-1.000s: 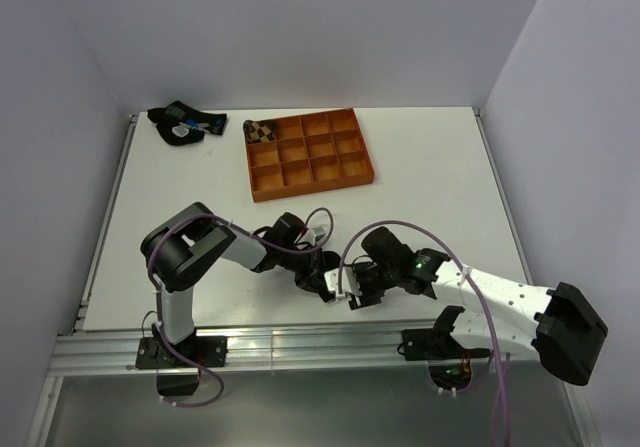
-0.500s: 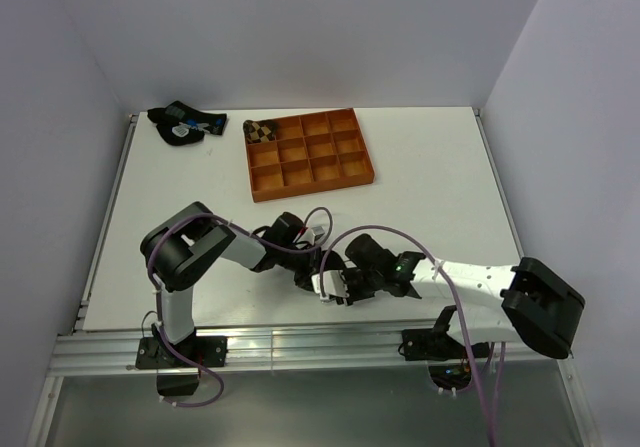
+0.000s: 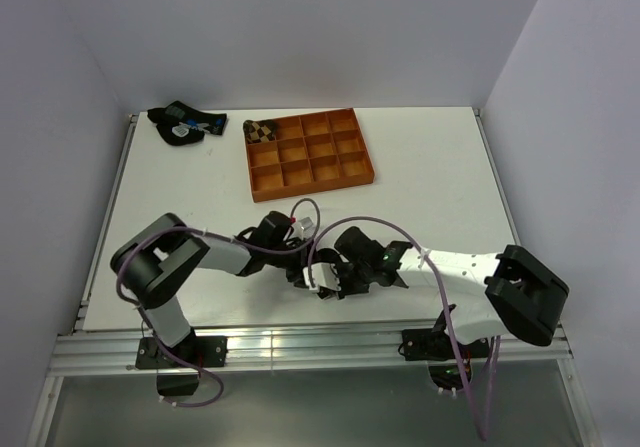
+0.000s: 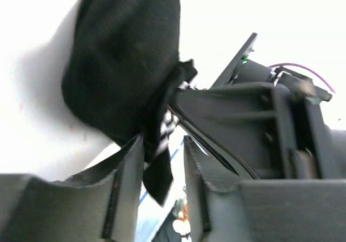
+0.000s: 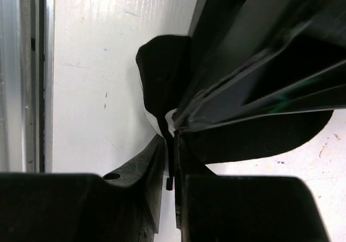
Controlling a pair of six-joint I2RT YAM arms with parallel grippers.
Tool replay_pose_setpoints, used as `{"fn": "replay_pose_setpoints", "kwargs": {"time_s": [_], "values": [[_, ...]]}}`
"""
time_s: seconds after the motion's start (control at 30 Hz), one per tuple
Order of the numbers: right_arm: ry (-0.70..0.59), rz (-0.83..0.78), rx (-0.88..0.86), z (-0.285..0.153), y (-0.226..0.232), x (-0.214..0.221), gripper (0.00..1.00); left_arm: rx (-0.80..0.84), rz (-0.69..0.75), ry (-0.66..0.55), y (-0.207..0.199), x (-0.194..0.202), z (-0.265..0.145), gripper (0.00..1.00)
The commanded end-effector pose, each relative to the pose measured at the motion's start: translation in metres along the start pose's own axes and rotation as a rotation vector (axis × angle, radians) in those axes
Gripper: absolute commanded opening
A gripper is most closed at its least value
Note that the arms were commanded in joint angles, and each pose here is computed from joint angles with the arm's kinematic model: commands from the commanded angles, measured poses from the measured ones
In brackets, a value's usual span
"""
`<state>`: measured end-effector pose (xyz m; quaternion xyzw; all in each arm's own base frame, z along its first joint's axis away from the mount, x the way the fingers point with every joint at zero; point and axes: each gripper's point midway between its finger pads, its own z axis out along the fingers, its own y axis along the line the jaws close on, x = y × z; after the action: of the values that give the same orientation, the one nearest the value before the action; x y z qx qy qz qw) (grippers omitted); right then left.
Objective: Roll the socks
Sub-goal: Roll the sock at the center of the board.
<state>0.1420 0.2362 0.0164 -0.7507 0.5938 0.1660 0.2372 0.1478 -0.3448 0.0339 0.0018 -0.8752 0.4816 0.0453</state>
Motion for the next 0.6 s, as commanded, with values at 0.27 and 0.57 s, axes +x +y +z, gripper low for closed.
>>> {"fn": "replay_pose_setpoints", "kwargs": {"time_s": [0.27,0.57], "values": [[0.057,0.131,-0.212,-0.007,0.024,0.005,0.11,0.07,0.067,-0.479,-0.018,-0.046,-0.068,0.39],[-0.012,0.359,-0.524,-0.03,0.007,-0.005,0.11,-0.043,0.142,-0.933,-0.014,-0.06,-0.14,0.33]]}}
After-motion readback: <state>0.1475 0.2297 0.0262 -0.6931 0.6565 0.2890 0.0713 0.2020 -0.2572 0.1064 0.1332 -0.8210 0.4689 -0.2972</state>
